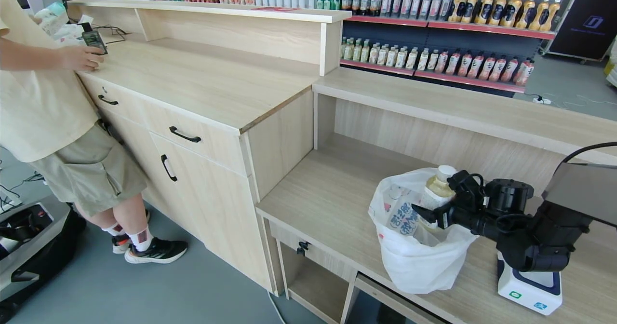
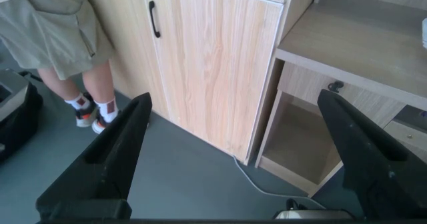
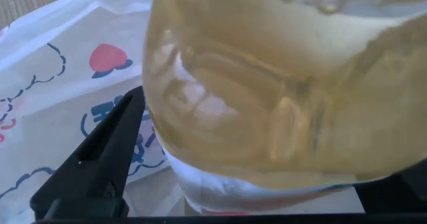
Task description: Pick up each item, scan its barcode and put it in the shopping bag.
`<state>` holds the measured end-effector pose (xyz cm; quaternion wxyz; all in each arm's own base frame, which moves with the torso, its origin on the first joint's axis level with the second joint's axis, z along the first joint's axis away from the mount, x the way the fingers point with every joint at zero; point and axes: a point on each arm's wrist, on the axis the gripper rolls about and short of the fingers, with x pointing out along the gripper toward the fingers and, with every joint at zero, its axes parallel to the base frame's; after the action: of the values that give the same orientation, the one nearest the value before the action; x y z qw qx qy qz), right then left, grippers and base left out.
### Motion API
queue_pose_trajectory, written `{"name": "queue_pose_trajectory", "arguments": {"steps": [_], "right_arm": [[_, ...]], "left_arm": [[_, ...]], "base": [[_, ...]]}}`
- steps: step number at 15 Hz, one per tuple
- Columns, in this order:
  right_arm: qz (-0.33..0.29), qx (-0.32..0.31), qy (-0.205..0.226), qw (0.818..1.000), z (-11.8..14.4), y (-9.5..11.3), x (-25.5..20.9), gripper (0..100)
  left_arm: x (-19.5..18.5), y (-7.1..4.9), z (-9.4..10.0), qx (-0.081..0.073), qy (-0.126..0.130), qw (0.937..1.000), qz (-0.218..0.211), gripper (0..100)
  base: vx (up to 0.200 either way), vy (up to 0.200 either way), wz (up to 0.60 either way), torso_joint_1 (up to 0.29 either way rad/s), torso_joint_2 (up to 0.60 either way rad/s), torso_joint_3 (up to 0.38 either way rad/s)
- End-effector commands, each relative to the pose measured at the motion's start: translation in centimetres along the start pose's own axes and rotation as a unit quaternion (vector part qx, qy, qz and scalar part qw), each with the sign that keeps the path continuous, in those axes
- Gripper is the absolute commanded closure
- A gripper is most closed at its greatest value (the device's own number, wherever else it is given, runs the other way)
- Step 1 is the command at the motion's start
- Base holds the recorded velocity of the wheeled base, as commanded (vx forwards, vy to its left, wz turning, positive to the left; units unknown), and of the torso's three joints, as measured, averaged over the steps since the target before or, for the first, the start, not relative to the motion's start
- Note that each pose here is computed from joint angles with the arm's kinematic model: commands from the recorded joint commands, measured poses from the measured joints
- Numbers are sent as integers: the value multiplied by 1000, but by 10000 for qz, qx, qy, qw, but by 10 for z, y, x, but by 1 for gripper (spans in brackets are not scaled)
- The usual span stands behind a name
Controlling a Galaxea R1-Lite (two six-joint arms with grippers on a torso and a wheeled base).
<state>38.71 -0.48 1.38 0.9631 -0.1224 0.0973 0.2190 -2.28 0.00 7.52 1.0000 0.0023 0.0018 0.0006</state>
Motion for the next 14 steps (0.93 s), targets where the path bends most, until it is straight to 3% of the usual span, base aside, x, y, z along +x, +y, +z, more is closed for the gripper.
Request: {"name": "queue_pose_trajectory", "arguments": {"steps": [1,4,6,9,10,12,14], "right_arm": [[-18,-116,-243,9996,30,2,-12,0],[-113,-296,-424,9986,87,11,-66,0],[-293,-317,-387,9983,105,16,-114,0],[-893,-410,-74,9951,122,7,-169,0],[-1578,-591,352,9851,123,-4,-202,0],[-2463,-493,711,9653,120,-21,-246,0],[-3430,-289,1321,9295,107,-37,-278,0]], "left_arm": [[0,0,0,0,-3,10000,1,0],[0,0,0,0,-3,10000,1,0],[0,0,0,0,-3,10000,1,0],[0,0,0,0,-3,10000,1,0],[0,0,0,0,-3,10000,1,0],[0,0,0,0,-3,10000,1,0],[0,0,0,0,-3,10000,1,0]], "base": [[0,0,0,0,0,0],[0,0,0,0,0,0],[0,0,0,0,0,0],[0,0,0,0,0,0],[0,0,-600,7,2,2],[0,0,-600,-2,0,0],[0,0,-600,10,2,0]]}}
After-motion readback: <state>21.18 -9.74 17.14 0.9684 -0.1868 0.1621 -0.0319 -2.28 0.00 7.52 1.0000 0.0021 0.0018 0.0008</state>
